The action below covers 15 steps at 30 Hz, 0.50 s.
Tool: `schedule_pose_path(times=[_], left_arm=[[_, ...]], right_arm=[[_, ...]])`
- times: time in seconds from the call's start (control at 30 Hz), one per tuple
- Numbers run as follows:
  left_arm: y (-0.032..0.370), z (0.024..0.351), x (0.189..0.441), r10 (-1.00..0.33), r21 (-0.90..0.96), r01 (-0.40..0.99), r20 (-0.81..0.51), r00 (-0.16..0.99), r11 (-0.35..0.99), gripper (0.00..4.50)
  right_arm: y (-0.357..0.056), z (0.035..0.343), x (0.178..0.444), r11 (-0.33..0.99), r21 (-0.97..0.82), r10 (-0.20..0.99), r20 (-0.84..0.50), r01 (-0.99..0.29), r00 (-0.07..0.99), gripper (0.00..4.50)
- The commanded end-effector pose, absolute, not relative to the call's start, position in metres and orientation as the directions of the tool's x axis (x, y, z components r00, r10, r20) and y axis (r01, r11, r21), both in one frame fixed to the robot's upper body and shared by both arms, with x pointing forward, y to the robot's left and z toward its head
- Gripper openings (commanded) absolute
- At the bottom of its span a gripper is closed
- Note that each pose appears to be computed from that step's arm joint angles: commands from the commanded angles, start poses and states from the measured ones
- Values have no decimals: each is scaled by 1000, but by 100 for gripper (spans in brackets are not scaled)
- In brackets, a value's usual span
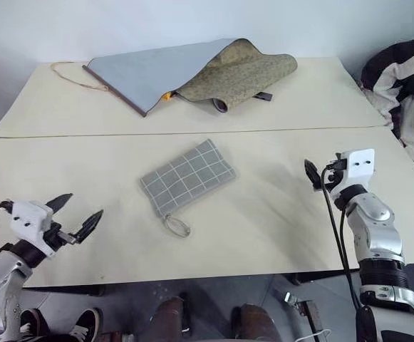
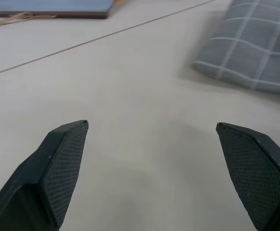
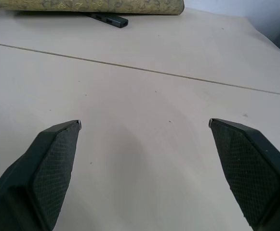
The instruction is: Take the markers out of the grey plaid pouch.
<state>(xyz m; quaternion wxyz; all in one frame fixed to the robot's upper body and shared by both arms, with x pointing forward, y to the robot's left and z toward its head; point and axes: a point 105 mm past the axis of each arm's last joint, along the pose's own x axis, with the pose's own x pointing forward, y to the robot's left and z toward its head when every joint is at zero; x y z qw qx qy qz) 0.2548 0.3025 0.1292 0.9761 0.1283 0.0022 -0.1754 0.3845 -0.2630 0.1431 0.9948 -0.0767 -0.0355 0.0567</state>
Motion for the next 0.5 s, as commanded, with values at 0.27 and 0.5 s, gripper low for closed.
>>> schedule_pose_path(times=[0.27, 0.5], left_arm=[[293, 139, 263, -367, 318, 355, -24, 930, 879, 450], [275, 144, 274, -462, 475, 421, -32, 886, 773, 450]], right_arm=[[-262, 159, 384, 980, -171, 127, 119, -106, 985, 448], [-184, 171, 378, 881, -256, 435, 108, -398, 894, 292]])
